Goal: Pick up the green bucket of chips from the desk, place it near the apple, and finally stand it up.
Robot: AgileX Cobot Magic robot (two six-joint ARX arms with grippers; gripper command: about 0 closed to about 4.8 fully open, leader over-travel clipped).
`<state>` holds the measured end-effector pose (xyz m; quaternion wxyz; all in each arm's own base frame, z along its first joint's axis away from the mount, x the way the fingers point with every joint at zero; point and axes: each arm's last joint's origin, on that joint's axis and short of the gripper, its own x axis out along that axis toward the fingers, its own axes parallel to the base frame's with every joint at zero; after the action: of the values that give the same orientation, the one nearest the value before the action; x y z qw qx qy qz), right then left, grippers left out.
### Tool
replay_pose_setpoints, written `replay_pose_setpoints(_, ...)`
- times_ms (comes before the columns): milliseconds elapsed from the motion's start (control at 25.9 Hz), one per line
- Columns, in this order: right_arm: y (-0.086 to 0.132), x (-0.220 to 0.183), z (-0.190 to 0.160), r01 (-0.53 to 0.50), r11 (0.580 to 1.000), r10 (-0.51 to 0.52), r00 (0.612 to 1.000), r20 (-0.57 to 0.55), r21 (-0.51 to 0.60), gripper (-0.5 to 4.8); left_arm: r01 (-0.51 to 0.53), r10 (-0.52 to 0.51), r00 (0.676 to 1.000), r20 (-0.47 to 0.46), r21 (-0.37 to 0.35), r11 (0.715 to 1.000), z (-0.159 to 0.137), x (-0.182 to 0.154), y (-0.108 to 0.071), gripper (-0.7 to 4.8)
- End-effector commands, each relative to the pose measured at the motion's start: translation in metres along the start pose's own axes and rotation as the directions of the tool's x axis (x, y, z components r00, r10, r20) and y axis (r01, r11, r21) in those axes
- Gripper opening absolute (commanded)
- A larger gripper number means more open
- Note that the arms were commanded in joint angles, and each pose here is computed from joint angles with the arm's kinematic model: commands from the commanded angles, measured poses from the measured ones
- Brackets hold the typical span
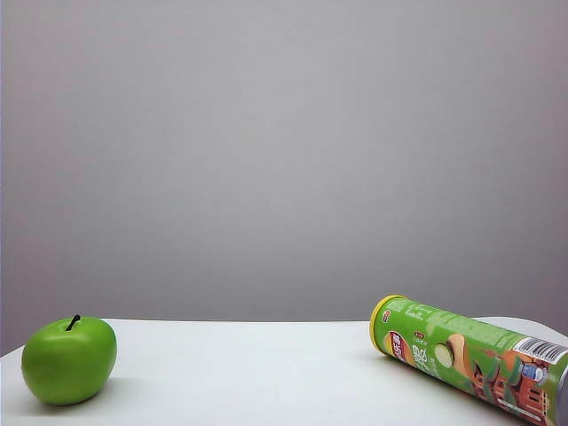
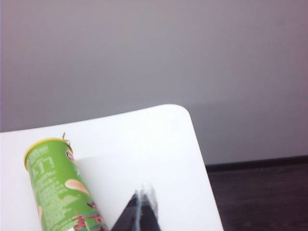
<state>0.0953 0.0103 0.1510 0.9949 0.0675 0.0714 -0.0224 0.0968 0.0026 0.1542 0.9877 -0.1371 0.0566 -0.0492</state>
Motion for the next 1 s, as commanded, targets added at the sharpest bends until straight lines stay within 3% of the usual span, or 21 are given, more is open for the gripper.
replay_pose_setpoints(39,0.0,0.001,-0.003,0.005,1.0,-0.005,1.0,-0.012,0.0,0.0,0.011,-0.012,1.0,0.013,0.06,0.998,0.003,0.0,-0.001,0.58)
replay_pose_setpoints(309,0.0,0.001,-0.003,0.0,1.0,0.0,1.0,-0.013,0.0,0.0,0.029,-0.03,0.999,0.01,0.1,0.995,0.003,0.0,-0.002,0.57)
replay_pose_setpoints(386,0.001,0.001,-0.003,-0.031,1.0,0.031,0.999,-0.016,0.001,-0.01,0.117,-0.119,0.993,0.014,0.096,0.988,0.005,-0.001,-0.005,0.31)
replay_pose_setpoints(424,0.002,0.0,-0.002,-0.071,0.997,0.071,0.997,-0.012,0.003,-0.01,0.151,-0.153,0.988,0.025,0.073,0.986,0.008,-0.001,-0.006,-0.07)
replay_pose_setpoints(501,0.003,-0.001,0.002,-0.083,0.996,0.083,0.997,-0.008,0.018,-0.02,0.142,-0.141,0.989,0.033,-0.026,0.99,0.012,-0.003,-0.008,-0.06)
replay_pose_setpoints(540,0.002,-0.002,0.004,-0.064,0.998,0.065,0.998,-0.004,0.029,-0.03,0.133,-0.131,0.991,0.031,-0.092,0.987,0.016,-0.004,-0.009,-0.06)
replay_pose_setpoints(617,0.0,-0.006,0.015,0.03,0.998,-0.03,1.0,0.002,0.05,-0.03,0.147,-0.148,0.989,0.001,-0.143,0.979,0.023,-0.007,-0.012,-0.06)
replay_pose_setpoints(694,0.0,-0.012,0.028,0.088,0.995,-0.09,0.995,0.034,0.056,-0.03,0.17,-0.176,0.984,-0.032,-0.143,0.975,0.031,-0.008,-0.015,-0.06)
replay_pose_setpoints(887,0.001,-0.018,0.047,0.067,0.994,-0.076,0.991,0.112,0.089,-0.03,0.166,-0.177,0.982,-0.07,-0.141,0.976,0.053,-0.005,-0.021,-0.06)
replay_pose_setpoints(1003,0.002,-0.02,0.055,0.064,0.992,-0.077,0.99,0.122,0.109,-0.04,0.193,-0.203,0.974,-0.105,-0.098,0.976,0.081,0.001,-0.028,-0.06)
